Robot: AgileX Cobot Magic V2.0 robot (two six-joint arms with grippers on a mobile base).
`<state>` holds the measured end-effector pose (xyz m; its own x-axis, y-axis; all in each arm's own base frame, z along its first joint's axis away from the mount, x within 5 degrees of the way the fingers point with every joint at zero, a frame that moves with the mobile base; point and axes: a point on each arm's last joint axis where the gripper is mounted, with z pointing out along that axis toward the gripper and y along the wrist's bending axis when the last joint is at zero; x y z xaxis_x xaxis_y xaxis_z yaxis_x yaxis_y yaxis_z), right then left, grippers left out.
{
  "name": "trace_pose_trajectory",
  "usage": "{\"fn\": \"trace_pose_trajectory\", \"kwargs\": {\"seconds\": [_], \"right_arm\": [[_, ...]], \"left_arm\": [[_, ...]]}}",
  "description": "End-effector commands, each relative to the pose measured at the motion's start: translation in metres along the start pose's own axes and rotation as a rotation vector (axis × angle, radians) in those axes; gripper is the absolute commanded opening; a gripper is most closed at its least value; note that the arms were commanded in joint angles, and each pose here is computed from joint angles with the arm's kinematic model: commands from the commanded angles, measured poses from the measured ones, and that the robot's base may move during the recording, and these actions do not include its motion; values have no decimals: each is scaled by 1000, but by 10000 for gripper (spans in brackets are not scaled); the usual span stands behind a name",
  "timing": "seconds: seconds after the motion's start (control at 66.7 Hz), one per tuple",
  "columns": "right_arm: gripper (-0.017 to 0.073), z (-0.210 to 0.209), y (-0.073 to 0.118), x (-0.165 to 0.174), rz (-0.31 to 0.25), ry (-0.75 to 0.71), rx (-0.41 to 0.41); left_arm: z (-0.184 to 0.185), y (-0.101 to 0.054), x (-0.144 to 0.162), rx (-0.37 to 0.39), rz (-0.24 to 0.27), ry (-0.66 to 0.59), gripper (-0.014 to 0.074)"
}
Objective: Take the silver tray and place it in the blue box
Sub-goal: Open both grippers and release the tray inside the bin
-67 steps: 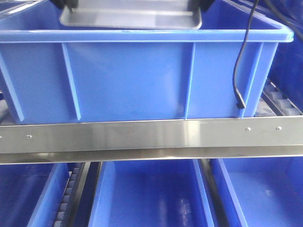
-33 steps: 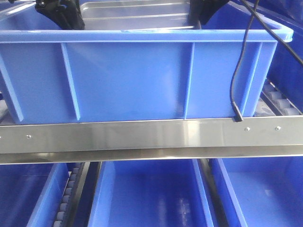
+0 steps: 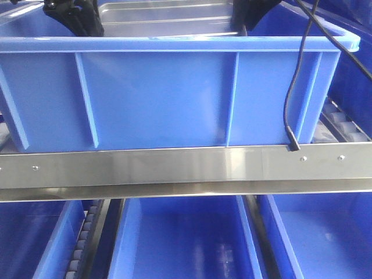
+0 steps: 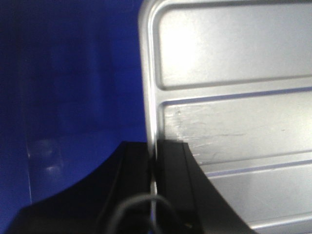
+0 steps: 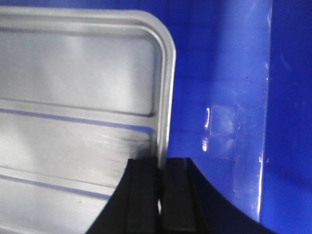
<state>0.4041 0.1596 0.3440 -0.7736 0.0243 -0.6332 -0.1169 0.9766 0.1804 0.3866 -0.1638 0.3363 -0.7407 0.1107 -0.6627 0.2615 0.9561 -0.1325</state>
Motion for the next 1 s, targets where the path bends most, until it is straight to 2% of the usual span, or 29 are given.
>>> {"fn": "trace_pose_trajectory", "kwargs": {"seconds": [0.0,0.06,0.105,0.21,0.3,0.405,0.494,0.704,0.869,0.914,0.959,0.989], "right_arm": [[54,-42,35,-19,79,-171,-242],[66,-42,34,-18,78,-161,-239],[82,-42,34,-17,77,-152,-236],[162,-41,33,-17,76,-146,-230],[258,-41,26,-19,86,-148,-216],[454,-40,13,-22,108,-147,-192],[541,-40,8,-23,115,-138,-181],[540,-40,1,-28,128,-177,-176],[533,-40,1,-28,128,-178,-176],[489,-40,1,-28,127,-180,-175],[393,-40,0,-28,124,-179,-171],[332,-40,0,-28,122,-178,-169]], "left_arm": [[-37,-33,-24,188,-81,-206,-5],[-37,-32,-25,174,-66,-220,38],[-37,-31,-26,166,-57,-233,119],[-37,-29,-29,169,-78,-260,266],[-37,-22,-28,149,-81,-245,274],[-36,-9,-28,128,-106,-218,272],[-36,-1,-28,116,-129,-203,272],[-36,1,-29,110,-125,-207,239],[-36,1,-30,111,-125,-217,105],[-36,1,-30,111,-125,-218,43],[-36,1,-30,105,-119,-219,-14],[-36,1,-30,102,-116,-219,-15]]}}
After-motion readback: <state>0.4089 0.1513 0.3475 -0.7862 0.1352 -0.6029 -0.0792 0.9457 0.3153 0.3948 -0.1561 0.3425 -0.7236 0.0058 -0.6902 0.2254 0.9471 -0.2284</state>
